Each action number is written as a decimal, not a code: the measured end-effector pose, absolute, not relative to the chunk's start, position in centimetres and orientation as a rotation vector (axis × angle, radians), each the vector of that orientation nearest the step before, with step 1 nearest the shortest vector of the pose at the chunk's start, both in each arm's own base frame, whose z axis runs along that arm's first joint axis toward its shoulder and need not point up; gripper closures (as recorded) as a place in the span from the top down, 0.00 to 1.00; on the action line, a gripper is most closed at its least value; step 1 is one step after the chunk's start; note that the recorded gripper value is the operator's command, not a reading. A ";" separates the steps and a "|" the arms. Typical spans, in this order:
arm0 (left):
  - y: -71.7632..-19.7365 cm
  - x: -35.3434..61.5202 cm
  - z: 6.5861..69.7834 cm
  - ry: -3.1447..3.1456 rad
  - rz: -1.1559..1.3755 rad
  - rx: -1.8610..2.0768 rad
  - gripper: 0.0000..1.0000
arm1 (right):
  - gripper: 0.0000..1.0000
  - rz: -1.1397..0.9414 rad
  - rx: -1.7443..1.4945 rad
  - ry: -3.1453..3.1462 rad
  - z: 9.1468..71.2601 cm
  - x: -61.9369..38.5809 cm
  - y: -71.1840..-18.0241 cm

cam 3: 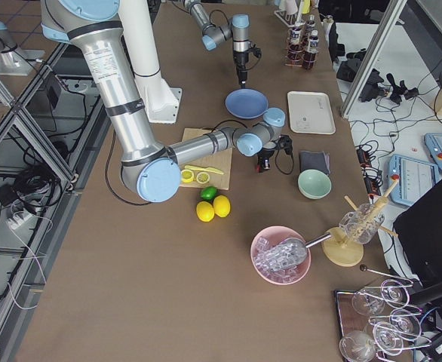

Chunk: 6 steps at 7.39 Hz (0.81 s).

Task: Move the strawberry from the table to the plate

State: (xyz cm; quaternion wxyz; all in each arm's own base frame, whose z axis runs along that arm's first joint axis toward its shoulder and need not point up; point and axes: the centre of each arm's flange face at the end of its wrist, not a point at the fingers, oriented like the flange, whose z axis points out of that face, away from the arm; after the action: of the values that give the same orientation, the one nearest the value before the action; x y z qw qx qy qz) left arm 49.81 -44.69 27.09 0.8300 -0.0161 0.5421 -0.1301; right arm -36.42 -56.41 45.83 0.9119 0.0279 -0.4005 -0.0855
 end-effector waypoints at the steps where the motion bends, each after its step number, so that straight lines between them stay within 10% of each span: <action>1: -44.8 48.8 27.7 1.147 -0.282 -0.031 0.96 | 0.00 -0.168 0.063 -0.852 43.7 -36.2 -57.1; 6: -46.7 38.7 37.3 1.048 -0.156 0.061 0.96 | 0.00 -0.005 0.003 -0.988 25.5 -45.6 -54.1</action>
State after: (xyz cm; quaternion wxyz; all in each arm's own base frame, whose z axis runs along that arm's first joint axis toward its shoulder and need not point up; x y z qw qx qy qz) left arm 38.72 -46.73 37.30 0.8626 0.0292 0.4996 -0.0743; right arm -45.65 -54.06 25.54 0.8804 0.0015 -0.4743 -0.0025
